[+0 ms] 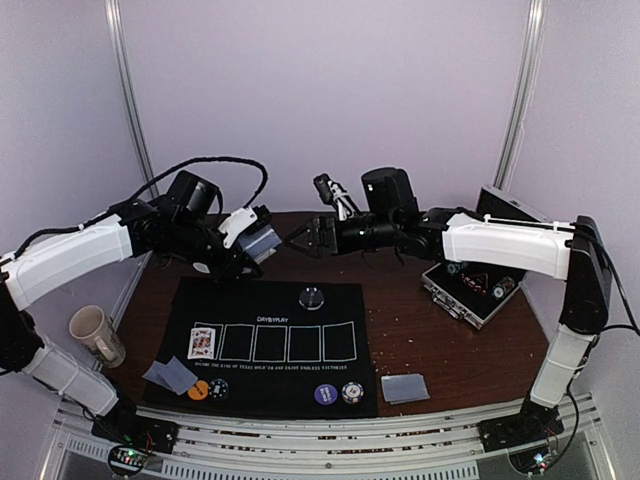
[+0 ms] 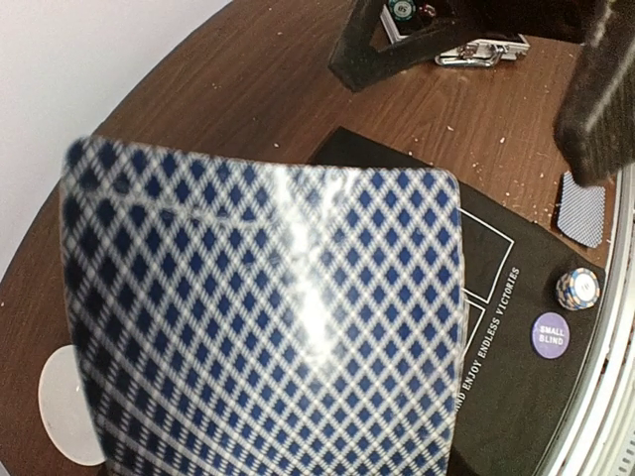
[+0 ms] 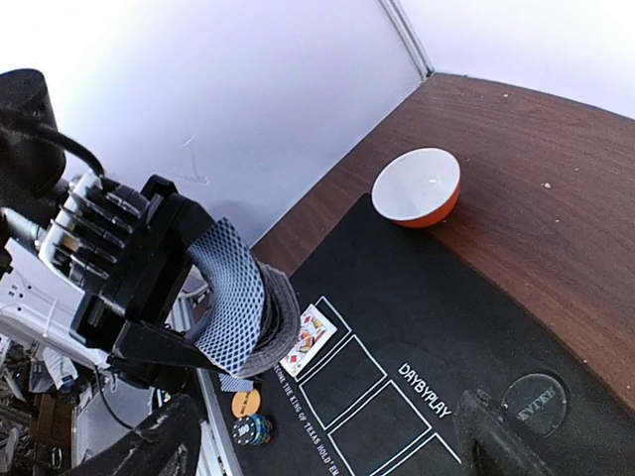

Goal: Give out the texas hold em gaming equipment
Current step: Pick up the poker card from the face-down deck piles.

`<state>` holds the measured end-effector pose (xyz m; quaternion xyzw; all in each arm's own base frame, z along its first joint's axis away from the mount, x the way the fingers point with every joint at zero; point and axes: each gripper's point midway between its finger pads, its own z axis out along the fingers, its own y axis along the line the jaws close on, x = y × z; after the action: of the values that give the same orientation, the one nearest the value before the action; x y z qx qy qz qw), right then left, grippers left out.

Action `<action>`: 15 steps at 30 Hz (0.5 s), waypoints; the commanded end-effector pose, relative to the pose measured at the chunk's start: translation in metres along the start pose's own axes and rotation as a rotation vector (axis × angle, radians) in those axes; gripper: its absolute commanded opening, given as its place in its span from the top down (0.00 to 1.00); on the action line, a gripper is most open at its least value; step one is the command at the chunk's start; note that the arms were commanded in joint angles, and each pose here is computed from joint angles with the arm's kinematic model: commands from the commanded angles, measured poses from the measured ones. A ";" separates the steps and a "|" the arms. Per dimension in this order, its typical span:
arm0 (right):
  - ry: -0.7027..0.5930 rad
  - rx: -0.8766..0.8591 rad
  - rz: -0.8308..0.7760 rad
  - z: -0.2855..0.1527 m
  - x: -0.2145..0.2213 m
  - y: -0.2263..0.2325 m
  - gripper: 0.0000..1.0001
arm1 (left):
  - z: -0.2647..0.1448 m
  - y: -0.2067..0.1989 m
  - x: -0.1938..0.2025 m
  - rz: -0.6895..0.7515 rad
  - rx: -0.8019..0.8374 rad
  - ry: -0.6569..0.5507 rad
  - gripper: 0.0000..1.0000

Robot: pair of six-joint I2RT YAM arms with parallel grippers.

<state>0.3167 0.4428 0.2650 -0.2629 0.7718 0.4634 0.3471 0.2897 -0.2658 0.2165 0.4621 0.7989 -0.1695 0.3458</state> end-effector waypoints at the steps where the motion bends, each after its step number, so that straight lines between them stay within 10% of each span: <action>1: 0.027 -0.118 0.011 0.005 0.001 0.020 0.09 | -0.007 -0.011 -0.007 0.059 0.048 0.004 0.55; 15: -0.012 -0.160 0.128 0.035 -0.008 0.011 0.15 | -0.005 -0.017 -0.004 0.086 0.051 0.041 0.56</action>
<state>0.3117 0.4691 0.2630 -0.2598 0.7476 0.5326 0.2999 0.2710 -0.2668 0.2055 0.4981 0.7961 -0.1618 0.3032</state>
